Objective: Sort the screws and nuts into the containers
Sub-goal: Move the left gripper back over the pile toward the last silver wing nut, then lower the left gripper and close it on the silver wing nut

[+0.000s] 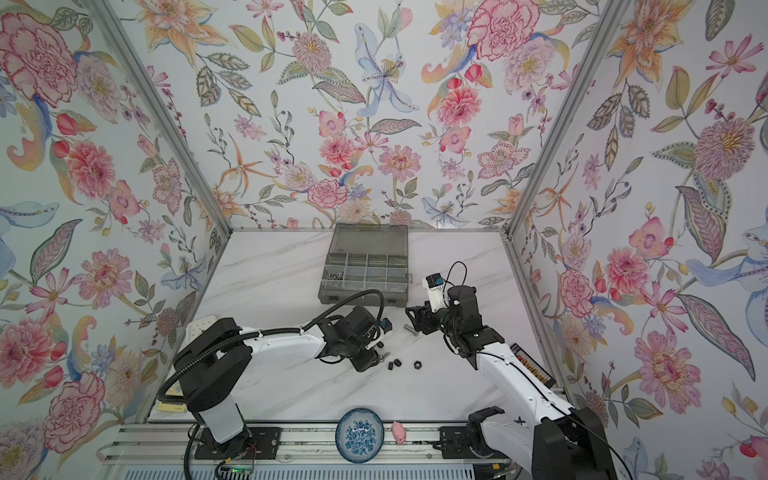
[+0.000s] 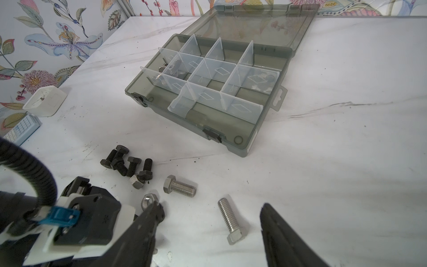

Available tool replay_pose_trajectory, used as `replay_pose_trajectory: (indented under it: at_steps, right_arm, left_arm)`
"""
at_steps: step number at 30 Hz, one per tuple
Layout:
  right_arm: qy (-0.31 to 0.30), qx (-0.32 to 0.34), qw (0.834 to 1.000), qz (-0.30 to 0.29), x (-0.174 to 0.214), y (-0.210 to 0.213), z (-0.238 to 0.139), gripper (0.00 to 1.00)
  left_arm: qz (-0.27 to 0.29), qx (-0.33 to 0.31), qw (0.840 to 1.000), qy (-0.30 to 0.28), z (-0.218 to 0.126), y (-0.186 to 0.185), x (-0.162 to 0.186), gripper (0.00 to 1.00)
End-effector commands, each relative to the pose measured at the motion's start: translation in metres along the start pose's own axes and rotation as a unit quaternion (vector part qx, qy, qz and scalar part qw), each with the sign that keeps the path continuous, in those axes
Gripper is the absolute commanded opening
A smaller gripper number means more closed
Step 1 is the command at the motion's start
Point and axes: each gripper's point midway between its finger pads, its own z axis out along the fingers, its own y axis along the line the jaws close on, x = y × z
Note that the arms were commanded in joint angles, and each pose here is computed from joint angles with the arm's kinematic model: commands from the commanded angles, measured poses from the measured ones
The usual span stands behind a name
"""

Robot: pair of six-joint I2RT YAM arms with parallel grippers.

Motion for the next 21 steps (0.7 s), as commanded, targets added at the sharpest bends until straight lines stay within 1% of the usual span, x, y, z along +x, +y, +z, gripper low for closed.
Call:
replay_pose_trajectory:
  at_steps: [1,5,6,7,8,9,18,21]
  right_arm:
    - [-0.003,0.001,1.0,0.007,0.0009,-0.0027,0.0014,0.71]
    - [-0.003,0.001,1.0,0.007,0.0018,-0.0031,0.0012,0.71]
    - [-0.004,0.001,1.0,0.007,0.0017,-0.003,0.0008,0.71]
    - [-0.003,0.001,1.0,0.008,0.0023,-0.0031,0.0007,0.71]
    - [-0.003,0.002,1.0,0.008,0.0024,-0.0035,0.0007,0.71]
    - [-0.004,0.002,1.0,0.008,0.0024,-0.0035,0.0005,0.71]
    - [-0.007,0.001,1.0,0.01,0.0011,-0.0029,-0.0015,0.72]
    - [-0.008,0.002,1.0,0.011,0.0012,-0.0032,-0.0018,0.71]
  left_arm:
    - [0.013,0.015,1.0,0.008,0.0022,-0.0111,-0.0019,0.46]
    - [0.015,0.017,1.0,0.009,0.0031,-0.0127,-0.0015,0.42]
    - [0.015,0.017,1.0,0.01,0.0041,-0.0126,-0.0008,0.39]
    - [0.015,0.019,1.0,0.011,0.0047,-0.0129,-0.0006,0.31]
    - [0.015,0.019,1.0,0.011,0.005,-0.0126,-0.0011,0.28]
    - [0.016,0.019,1.0,0.011,0.0057,-0.0134,-0.0013,0.27]
    - [0.02,0.026,0.999,0.01,0.0069,-0.0165,-0.0011,0.24]
    - [0.019,0.028,0.999,0.011,0.0088,-0.0166,-0.0001,0.22]
